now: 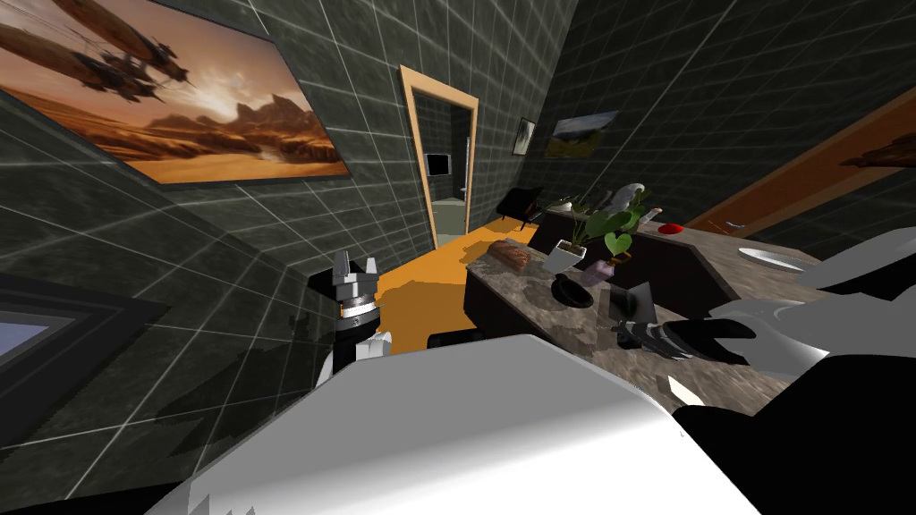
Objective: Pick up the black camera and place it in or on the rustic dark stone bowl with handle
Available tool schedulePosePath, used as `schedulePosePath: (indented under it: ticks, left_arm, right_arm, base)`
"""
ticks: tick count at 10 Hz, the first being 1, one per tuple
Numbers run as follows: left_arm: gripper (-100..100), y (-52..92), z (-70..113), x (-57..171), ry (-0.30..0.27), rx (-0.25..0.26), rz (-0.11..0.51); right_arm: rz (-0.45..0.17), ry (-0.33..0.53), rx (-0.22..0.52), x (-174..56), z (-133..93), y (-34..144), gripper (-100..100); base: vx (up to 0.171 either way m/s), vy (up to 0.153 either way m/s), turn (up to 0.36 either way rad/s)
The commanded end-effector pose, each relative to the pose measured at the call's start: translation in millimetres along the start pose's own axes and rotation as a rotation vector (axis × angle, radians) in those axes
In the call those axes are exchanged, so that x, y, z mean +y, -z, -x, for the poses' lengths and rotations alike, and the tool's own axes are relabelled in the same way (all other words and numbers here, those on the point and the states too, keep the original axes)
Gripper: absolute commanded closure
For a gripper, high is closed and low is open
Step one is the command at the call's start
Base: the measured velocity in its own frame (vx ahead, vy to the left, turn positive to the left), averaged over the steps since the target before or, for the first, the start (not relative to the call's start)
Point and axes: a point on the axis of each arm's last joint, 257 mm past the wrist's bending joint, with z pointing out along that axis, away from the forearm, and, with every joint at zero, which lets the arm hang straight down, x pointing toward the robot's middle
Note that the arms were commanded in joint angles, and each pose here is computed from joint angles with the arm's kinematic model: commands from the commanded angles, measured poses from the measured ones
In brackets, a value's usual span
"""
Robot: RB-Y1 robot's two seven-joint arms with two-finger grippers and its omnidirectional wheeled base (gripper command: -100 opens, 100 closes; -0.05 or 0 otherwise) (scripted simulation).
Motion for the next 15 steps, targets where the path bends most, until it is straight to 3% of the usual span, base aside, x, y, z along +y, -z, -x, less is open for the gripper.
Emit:
schedulePosePath:
  ticks: [1, 4, 5, 6, 8, 9, 10, 15]
  left_arm:
    - [0, 0.0, 0.0, 0, 0.0, 0.0, 0.0]
    - [0, 0.0, 0.0, 0, 0.0, 0.0, 0.0]
    - [0, 0.0, 0.0, 0, 0.0, 0.0, 0.0]
    - [0, 0.0, 0.0, 0, 0.0, 0.0, 0.0]
    - [0, 0.0, 0.0, 0, 0.0, 0.0, 0.0]
    - [0, 0.0, 0.0, 0, 0.0, 0.0, 0.0]
    - [0, 0.0, 0.0, 0, 0.0, 0.0, 0.0]
    - [0, 0.0, 0.0, 0, 0.0, 0.0, 0.0]
  right_arm:
    - [0.0, 0.0, 0.0, 0, 0, 0.0, 100]
    - [0.002, 0.0, 0.0, 1, 0, 0.0, 100]
    - [0.001, 0.001, 0.0, 1, 0, 0.0, 0]
    - [0.013, -0.003, 0.002, -6, -2, 5.1, 100]
    - [0.015, -0.005, 0.002, -10, -3, 7.5, 100]
    - [0.015, -0.005, 0.003, -11, -4, 8.1, 0]
    - [0.014, 0.0, 0.029, -20, -12, 12.3, 100]
    - [-0.005, 0.005, 0.083, -48, -29, 25.0, 100]
  base:
    - [-0.004, -0.003, -0.012]
    - [0.0, 0.001, 0.004]
    - [0.0, 0.0, 0.0]
    - [0.006, -0.007, 0.019]
    - [0.012, -0.016, 0.0]
    - [0.0, 0.0, 0.0]
    - [0.053, 0.096, 0.13]
    - [0.058, 0.143, 0.06]
